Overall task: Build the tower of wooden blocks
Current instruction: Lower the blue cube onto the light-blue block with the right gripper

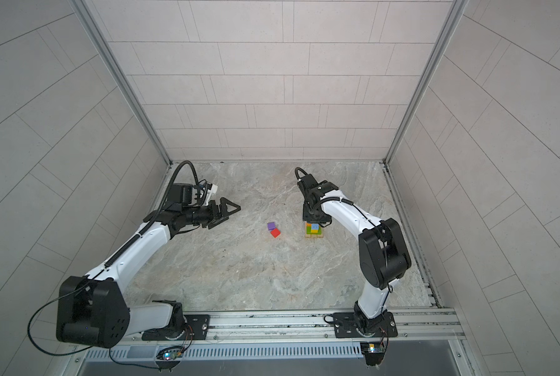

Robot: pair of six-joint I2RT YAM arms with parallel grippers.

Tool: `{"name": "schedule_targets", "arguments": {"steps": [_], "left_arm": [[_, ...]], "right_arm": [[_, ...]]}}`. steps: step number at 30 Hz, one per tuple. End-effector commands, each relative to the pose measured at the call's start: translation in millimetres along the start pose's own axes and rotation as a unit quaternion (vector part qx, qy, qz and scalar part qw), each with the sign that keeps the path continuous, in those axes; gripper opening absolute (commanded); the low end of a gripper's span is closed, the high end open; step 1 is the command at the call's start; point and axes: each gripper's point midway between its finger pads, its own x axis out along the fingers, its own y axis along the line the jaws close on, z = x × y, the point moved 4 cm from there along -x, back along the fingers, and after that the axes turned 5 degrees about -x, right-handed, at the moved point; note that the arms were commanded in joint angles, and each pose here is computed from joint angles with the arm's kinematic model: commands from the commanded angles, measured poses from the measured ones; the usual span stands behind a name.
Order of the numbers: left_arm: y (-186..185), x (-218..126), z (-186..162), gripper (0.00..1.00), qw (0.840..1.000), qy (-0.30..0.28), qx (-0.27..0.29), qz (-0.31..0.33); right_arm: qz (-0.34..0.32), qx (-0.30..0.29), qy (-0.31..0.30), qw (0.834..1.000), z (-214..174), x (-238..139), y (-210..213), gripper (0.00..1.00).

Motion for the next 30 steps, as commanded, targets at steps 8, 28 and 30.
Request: {"name": "schedule_targets", "arguments": {"steps": [8,28,30], "left_arm": [[-2.2,-2.9,-0.2,1.00,1.000,-0.004,0.005,-0.007],[-1.3,-2.6,-0.1,1.00,1.000,-0.003,0.004,-0.005],[-1.6,-2.8,0.0,1.00,1.000,-0.003,0.004,-0.005]], "right_arm": [[-0.012,0.007,0.011,1.000,-2.1,10.1,-3.8,0.14],[-0.013,0.005,0.012,1.000,-2.1,11.6,-4.6,0.21],[-0.014,0.005,0.011,1.000,-1.9,11.4,-4.8,0.26]]}}
